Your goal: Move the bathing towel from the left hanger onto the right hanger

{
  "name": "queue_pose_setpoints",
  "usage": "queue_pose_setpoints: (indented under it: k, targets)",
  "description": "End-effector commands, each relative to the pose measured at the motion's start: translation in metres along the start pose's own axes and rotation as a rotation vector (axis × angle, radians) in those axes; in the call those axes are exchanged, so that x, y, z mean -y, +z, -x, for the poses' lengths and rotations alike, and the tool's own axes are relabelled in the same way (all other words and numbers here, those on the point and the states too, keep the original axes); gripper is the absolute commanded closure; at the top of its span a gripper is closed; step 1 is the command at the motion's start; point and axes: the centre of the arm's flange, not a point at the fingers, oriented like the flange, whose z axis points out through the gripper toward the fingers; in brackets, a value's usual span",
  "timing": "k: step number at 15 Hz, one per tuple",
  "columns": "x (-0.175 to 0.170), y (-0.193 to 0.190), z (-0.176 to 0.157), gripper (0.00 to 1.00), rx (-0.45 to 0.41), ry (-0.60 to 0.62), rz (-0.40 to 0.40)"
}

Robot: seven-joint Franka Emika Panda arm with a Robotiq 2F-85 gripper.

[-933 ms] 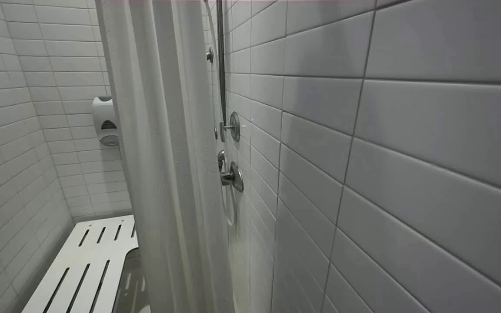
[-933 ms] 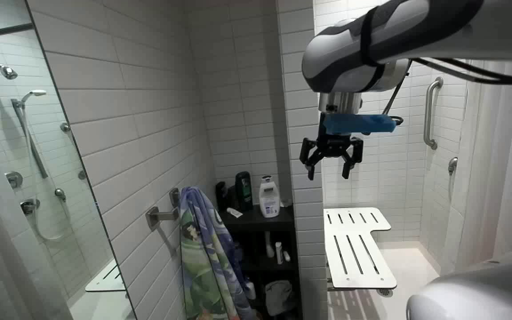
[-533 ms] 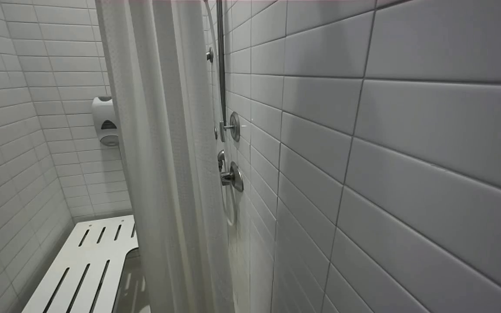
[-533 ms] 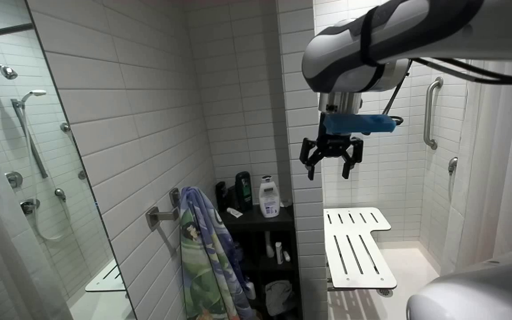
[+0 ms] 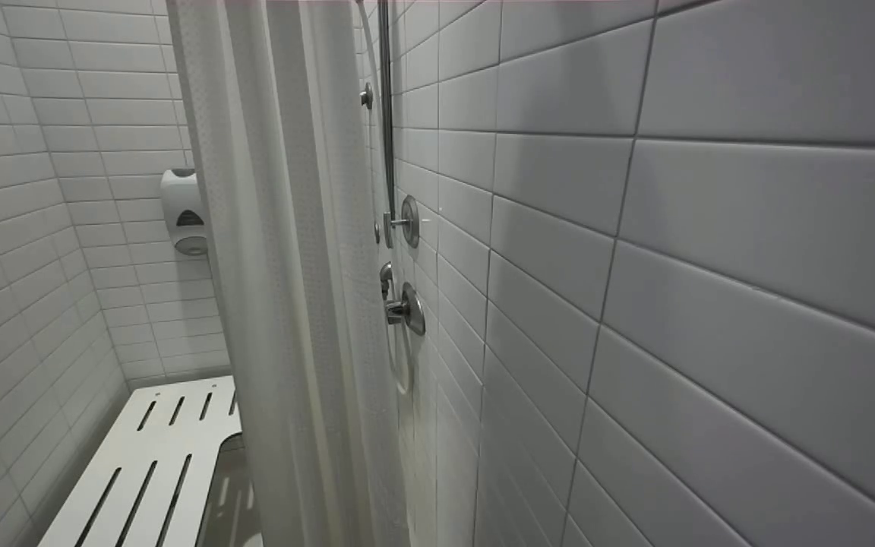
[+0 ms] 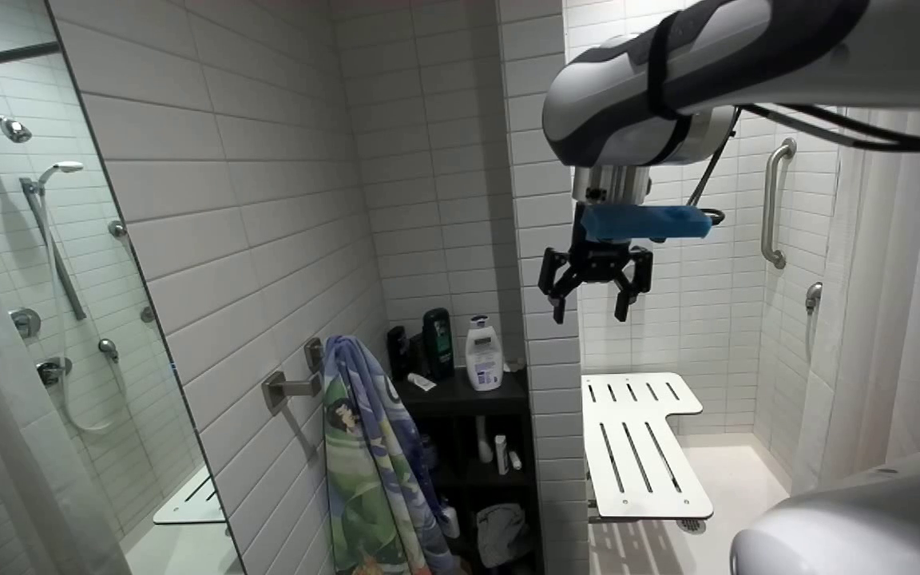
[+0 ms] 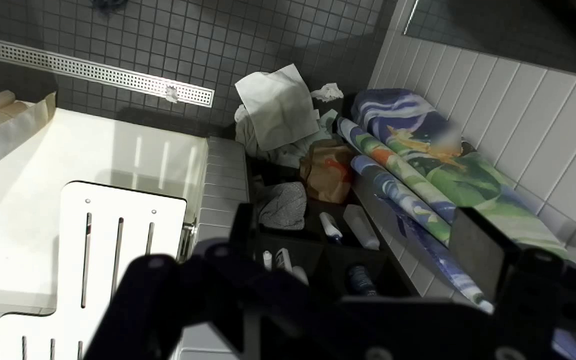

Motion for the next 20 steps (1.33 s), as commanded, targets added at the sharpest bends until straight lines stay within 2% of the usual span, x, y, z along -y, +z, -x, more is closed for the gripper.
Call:
queue_pose_setpoints:
  k: [1,12,16,20]
  targets:
    - [0.000,0.000,0.000,0.00,0.000,0.000,0.000]
    - [0.003,0.001,0.000,0.00,0.002,-0.006,0.004]
    - [0.022,0.008,0.003,0.00,0.030,-0.056,0.006]
    - [0.066,0.025,0.013,0.00,0.050,-0.153,0.001]
